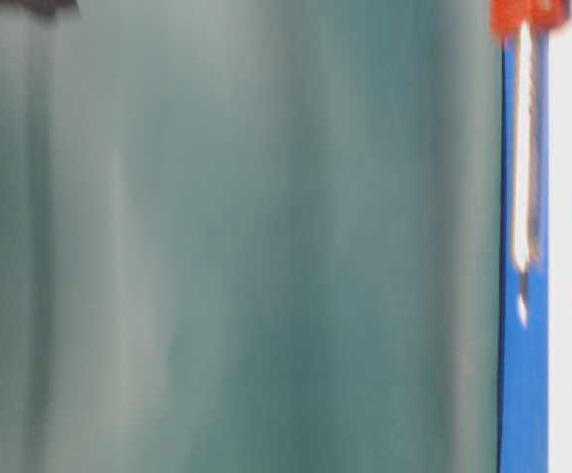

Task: Touch the tip of the soldering iron to the mark.
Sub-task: 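Lift the iron and carry it back below the board with the right gripper, then lower the iron onto the table and open the right gripper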

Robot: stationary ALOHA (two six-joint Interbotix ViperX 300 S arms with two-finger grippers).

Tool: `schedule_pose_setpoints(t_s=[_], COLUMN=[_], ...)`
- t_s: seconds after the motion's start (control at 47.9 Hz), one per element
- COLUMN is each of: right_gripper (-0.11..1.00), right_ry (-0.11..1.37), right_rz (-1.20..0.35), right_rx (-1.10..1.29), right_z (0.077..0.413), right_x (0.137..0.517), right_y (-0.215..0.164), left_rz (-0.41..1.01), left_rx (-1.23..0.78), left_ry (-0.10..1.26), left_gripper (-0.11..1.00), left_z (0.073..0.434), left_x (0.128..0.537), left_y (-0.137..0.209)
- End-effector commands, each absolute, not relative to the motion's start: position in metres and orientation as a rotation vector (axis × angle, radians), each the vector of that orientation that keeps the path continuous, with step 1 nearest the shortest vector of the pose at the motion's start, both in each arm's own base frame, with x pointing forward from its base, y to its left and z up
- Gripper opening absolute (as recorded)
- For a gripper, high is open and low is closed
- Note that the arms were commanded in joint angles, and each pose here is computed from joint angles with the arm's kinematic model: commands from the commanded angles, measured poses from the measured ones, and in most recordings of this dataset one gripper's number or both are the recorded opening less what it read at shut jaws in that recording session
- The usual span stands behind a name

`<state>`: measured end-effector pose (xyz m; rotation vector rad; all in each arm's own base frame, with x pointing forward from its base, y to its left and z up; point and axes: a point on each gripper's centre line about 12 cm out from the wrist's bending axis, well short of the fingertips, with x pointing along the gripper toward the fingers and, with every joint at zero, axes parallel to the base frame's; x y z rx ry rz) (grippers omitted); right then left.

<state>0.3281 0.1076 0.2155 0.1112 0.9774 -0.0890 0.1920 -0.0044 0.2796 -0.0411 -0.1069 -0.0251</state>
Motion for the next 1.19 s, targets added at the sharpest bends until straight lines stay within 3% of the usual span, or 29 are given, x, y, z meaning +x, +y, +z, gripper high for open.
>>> schedule_pose_setpoints(t_s=[0.0,0.439,0.815,1.17], right_gripper=[0.06,0.06,0.06,0.06], right_ry=[0.932,0.905,0.919,0.877], right_rz=[-0.097,-0.101,-0.11,-0.018], right_rx=[0.105,0.068,0.088,0.179], right_z=[0.228,0.221,0.212,0.158], right_x=[0.352,0.431,0.435,0.442], right_y=[0.106,0.111,0.113,0.127], left_rz=[-0.029,-0.031,-0.032,-0.033], left_rx=[-0.037,-0.042,-0.042,-0.04], left_ry=[-0.128,-0.13,-0.137,-0.139], left_gripper=[0.0,0.0,0.0,0.0], left_z=[0.286,0.286,0.288,0.288], left_x=[0.193,0.193,0.191,0.191], left_y=[-0.005,-0.005,-0.006,-0.006])
